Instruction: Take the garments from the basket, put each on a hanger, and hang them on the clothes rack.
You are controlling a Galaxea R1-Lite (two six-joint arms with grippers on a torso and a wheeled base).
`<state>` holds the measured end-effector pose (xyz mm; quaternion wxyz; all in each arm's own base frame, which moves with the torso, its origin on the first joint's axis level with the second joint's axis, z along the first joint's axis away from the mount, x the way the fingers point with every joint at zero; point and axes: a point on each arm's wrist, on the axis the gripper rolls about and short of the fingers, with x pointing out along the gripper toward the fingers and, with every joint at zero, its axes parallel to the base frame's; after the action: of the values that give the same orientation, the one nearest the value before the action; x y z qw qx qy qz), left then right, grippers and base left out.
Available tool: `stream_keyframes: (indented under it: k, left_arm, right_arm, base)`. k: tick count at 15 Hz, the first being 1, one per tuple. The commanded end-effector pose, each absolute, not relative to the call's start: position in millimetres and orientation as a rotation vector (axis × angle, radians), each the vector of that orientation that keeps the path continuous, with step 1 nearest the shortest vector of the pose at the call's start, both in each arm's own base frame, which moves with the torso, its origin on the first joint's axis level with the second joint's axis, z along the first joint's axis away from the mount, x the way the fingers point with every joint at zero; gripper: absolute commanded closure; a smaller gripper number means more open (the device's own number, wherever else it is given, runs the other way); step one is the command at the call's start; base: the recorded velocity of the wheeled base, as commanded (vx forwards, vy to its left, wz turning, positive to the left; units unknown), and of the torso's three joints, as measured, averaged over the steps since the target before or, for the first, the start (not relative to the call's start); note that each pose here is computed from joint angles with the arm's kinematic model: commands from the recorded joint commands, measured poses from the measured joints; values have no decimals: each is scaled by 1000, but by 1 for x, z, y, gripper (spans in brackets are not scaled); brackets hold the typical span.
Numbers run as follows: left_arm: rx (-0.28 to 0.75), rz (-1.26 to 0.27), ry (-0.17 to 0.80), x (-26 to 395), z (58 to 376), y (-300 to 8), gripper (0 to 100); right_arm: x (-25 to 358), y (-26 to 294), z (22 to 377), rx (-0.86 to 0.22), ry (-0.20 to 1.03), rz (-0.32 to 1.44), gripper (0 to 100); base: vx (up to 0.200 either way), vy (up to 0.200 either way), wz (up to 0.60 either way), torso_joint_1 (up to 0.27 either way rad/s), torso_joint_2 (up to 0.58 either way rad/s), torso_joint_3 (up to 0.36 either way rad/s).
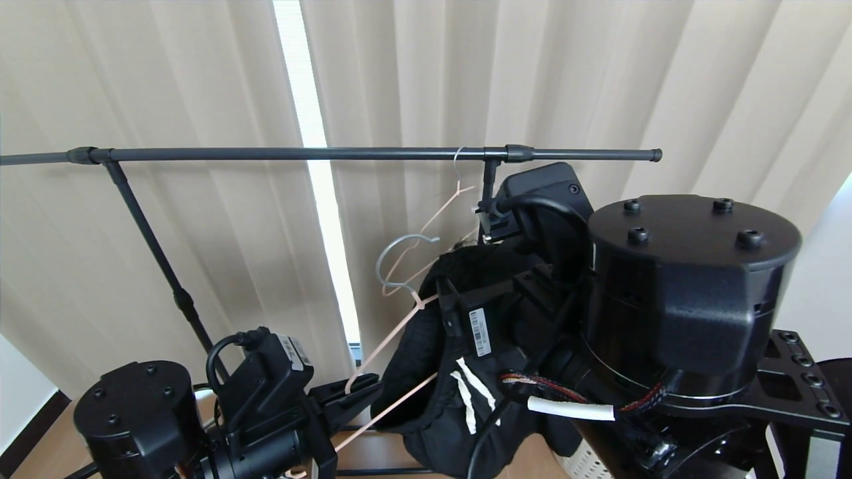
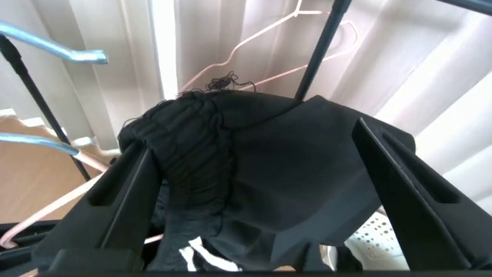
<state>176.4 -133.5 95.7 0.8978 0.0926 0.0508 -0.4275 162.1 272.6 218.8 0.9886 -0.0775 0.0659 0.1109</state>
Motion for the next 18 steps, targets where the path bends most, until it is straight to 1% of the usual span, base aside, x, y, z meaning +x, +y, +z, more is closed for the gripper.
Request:
stream_keyframes:
  k: [1, 2, 5, 11, 13, 14, 18]
  left_arm:
    - [190, -878, 104, 178, 96, -133, 100]
    - [189, -873, 105, 179, 96, -132, 100]
    - [179, -869, 61, 179, 99, -132, 100]
    - [180, -860, 69, 182, 97, -131, 100]
    - [168, -858, 43, 182, 100, -131, 100]
    - [159, -859, 50, 181, 99, -131, 100]
    - [158, -861, 59, 180, 98, -130, 100]
  right_arm:
    - [161, 272, 220, -152, 130, 224, 0]
    - [161, 272, 220, -152, 130, 224, 0]
    - [157, 274, 219, -157, 131, 237, 0]
    - [154, 272, 223, -147, 124, 245, 0]
    - [153, 272, 222, -151, 127, 251, 0]
    - [152, 271, 221, -151, 128, 254, 0]
    - [147, 263, 227, -144, 130, 317, 0]
  base:
    - [0, 0, 0, 0, 0, 0]
    - [0, 0, 0, 0, 0, 0]
    - [0, 0, 0, 0, 0, 0]
    - [0, 0, 0, 0, 0, 0]
    - [0, 0, 0, 0, 0, 0]
    - [0, 0, 0, 0, 0, 0]
    - [0, 0, 0, 0, 0, 0]
